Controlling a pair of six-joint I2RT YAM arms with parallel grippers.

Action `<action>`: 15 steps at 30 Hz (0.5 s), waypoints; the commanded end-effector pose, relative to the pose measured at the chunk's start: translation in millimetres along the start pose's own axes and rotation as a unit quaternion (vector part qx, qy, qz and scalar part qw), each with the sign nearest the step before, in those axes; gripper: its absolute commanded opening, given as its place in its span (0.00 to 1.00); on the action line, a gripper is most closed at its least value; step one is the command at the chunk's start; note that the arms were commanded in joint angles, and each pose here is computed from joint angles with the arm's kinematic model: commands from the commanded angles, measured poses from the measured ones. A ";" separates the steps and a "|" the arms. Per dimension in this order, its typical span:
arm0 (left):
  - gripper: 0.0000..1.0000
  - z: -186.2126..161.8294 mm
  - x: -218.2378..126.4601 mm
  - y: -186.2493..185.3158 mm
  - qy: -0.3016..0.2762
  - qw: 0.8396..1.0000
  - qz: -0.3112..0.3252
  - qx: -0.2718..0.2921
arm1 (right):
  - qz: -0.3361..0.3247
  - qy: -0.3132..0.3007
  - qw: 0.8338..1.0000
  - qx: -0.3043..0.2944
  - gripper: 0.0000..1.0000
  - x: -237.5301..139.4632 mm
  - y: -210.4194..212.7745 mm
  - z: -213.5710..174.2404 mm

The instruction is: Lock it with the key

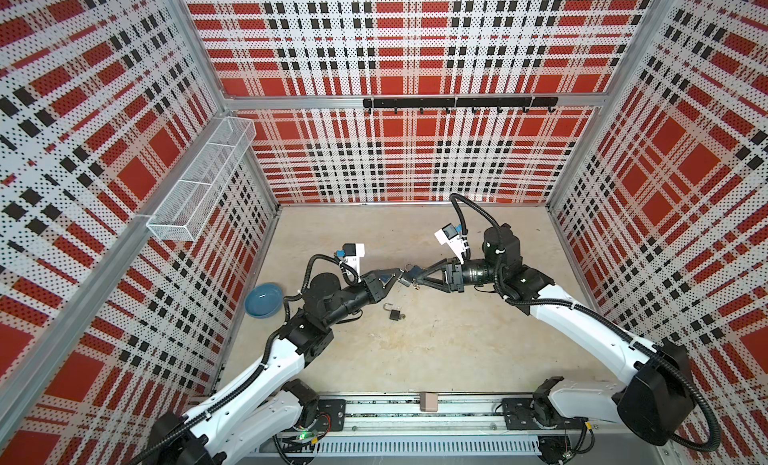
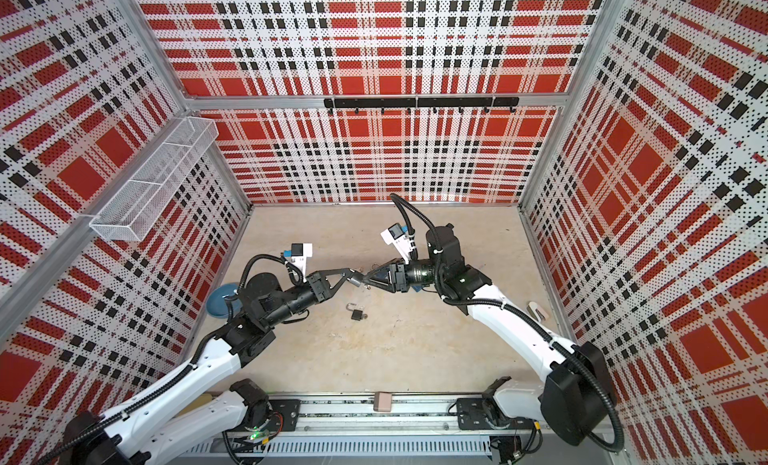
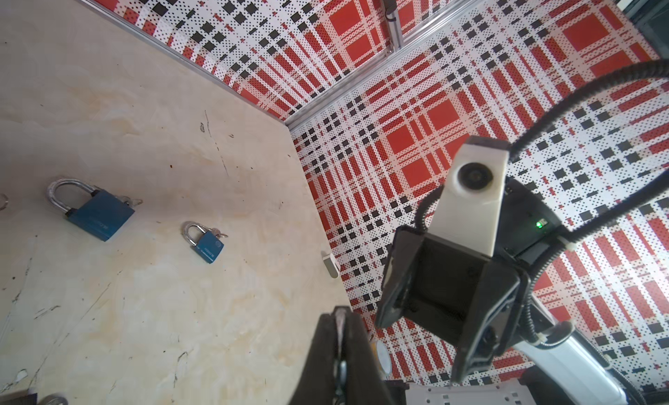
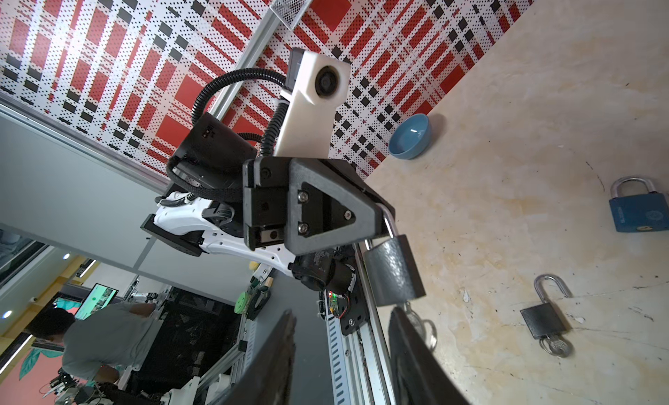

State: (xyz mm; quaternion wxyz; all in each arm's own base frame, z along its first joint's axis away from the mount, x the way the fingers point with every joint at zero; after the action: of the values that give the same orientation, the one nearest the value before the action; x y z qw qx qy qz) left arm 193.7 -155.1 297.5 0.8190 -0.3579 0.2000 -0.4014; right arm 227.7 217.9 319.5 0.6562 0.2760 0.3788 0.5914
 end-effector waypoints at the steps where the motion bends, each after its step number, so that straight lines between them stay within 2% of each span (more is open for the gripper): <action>1: 0.00 18.9 -5.9 -20.8 -0.042 0.998 -0.040 0.009 | 0.012 -0.007 1.000 -0.018 0.44 1.6 0.1 2.9; 6: 0.00 23.1 -6.0 -27.4 -0.038 0.998 -0.054 0.009 | 0.017 -0.006 1.000 -0.017 0.46 6.9 -4.2 8.6; 8: 0.00 23.8 -6.4 -28.3 -0.040 0.998 -0.055 0.010 | 0.022 -0.004 1.000 -0.014 0.40 8.7 -5.6 10.6; 12: 0.00 25.3 -7.7 -28.0 -0.045 0.998 -0.053 0.010 | 0.025 -0.003 1.000 -0.011 0.39 9.6 -6.1 11.1; 15: 0.00 26.7 -7.8 -26.5 -0.048 0.998 -0.049 0.010 | 0.026 -0.001 1.000 -0.010 0.33 9.4 -5.9 10.6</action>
State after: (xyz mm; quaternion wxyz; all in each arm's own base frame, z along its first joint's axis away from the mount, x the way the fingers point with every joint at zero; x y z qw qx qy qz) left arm 193.9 -152.9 310.7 0.8149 -0.3690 0.1822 -0.4081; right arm 237.8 225.4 307.1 0.6437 0.2870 0.3950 0.5893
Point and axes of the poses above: each gripper's point midway between its finger pads, its own x axis out along the fingers, its own y axis along the line the jaws close on, z = x × y, the point moved 10 cm from there along -x, back along the fingers, and after that the axes turned 9 degrees about x, right-handed, at the moved point
